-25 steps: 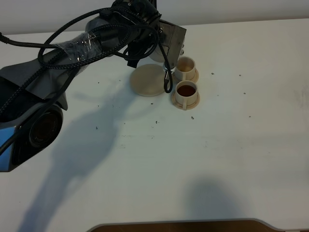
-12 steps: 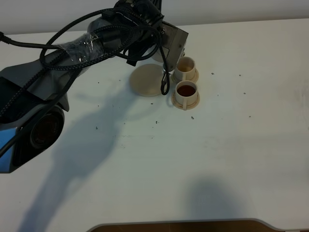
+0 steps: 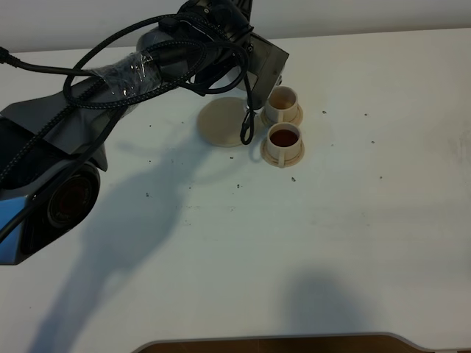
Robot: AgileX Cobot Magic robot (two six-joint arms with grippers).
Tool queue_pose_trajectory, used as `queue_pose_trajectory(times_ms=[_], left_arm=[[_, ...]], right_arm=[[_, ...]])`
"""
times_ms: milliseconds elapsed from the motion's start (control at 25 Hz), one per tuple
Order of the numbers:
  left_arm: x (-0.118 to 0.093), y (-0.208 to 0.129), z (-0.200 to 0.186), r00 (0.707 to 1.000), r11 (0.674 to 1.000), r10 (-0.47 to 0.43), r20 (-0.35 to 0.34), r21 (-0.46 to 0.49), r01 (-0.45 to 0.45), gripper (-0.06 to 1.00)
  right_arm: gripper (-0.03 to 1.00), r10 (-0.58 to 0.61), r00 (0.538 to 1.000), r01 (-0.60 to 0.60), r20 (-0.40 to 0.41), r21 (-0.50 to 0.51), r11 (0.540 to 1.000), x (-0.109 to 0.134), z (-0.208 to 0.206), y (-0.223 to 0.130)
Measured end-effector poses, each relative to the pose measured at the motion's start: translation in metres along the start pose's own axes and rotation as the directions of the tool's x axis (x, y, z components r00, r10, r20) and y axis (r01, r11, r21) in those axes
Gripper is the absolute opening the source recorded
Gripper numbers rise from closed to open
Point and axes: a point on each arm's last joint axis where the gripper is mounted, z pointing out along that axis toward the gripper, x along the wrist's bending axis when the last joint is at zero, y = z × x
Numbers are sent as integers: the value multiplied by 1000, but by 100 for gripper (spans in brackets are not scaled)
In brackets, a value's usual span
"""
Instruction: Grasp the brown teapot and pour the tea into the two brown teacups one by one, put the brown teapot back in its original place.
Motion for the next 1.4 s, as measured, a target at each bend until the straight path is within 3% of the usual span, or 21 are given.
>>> queue_pose_trajectory(times_ms=[1400], left_arm=[[7,3,0,972,975,220,-79,-12,-222,11]], right_arm=[[40,0,1000,0,0,0,1000,0,0,0]])
